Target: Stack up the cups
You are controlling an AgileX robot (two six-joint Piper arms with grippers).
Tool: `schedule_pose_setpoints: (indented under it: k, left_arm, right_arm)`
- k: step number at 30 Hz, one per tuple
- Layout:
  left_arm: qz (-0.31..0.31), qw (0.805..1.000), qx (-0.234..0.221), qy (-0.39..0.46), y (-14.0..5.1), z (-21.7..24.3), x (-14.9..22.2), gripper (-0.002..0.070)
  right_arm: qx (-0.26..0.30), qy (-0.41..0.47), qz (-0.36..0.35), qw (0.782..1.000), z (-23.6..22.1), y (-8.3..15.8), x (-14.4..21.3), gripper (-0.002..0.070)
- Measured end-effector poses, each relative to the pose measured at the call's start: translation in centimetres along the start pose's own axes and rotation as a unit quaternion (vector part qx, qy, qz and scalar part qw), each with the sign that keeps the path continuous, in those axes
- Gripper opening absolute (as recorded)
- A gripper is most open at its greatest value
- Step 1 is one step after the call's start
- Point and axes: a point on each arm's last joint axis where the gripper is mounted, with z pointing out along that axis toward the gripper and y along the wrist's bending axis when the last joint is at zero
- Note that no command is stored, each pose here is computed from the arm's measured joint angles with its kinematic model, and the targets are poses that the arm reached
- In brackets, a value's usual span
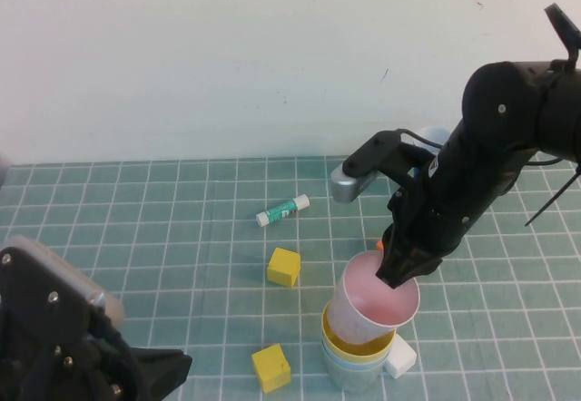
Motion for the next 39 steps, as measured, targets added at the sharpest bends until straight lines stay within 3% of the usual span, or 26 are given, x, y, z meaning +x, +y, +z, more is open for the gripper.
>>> schedule_pose_setpoints:
  k: [3,8,12,17,21,25,31,35,39]
  left_arm:
    - [0.001,1.0,0.0,0.0,0.0,0.0,0.0,-0.0002]
    - [0.003,1.0,-0.002,0.0,0.0,0.0,0.0,-0.0002]
    - [0.009,1.0,-0.005,0.005,0.1,0.0,0.1,-0.0002]
    - [0.009,1.0,-0.006,0.016,0.1,0.0,0.3,-0.0002]
    - [0.009,1.0,-0.006,0.017,0.1,0.0,0.3,-0.0002]
    - [0.01,1.0,-0.006,0.017,0.1,0.0,0.3,-0.0002]
    - [0.01,1.0,-0.006,0.018,0.1,0.0,0.3,-0.0002]
    - [0.01,1.0,-0.006,0.018,0.1,0.0,0.3,-0.0002]
    - [0.01,1.0,-0.006,0.018,0.1,0.0,0.3,-0.0002]
  right_arm:
    - [0.001,-0.002,0.0,1.0,0.0,0.0,0.0,0.0075]
    - [0.003,-0.007,-0.001,1.0,-0.2,-0.1,-0.3,0.0235]
    - [0.008,-0.026,-0.009,1.0,-1.8,0.3,-0.8,0.0267]
    - [0.042,-0.109,-0.035,0.993,-8.6,2.7,0.2,0.0272]
    - [0.082,-0.211,-0.063,0.972,-14.8,5.9,3.8,0.0258]
    - [0.13,-0.316,-0.075,0.937,-18.6,8.9,9.2,0.0207]
    - [0.187,-0.436,-0.085,0.876,-20.2,12.3,17.6,0.0036]
    - [0.208,-0.493,-0.094,0.839,-20.6,14.0,21.9,0.0006]
    - [0.225,-0.522,-0.102,0.816,-20.9,15.0,24.7,-0.0001]
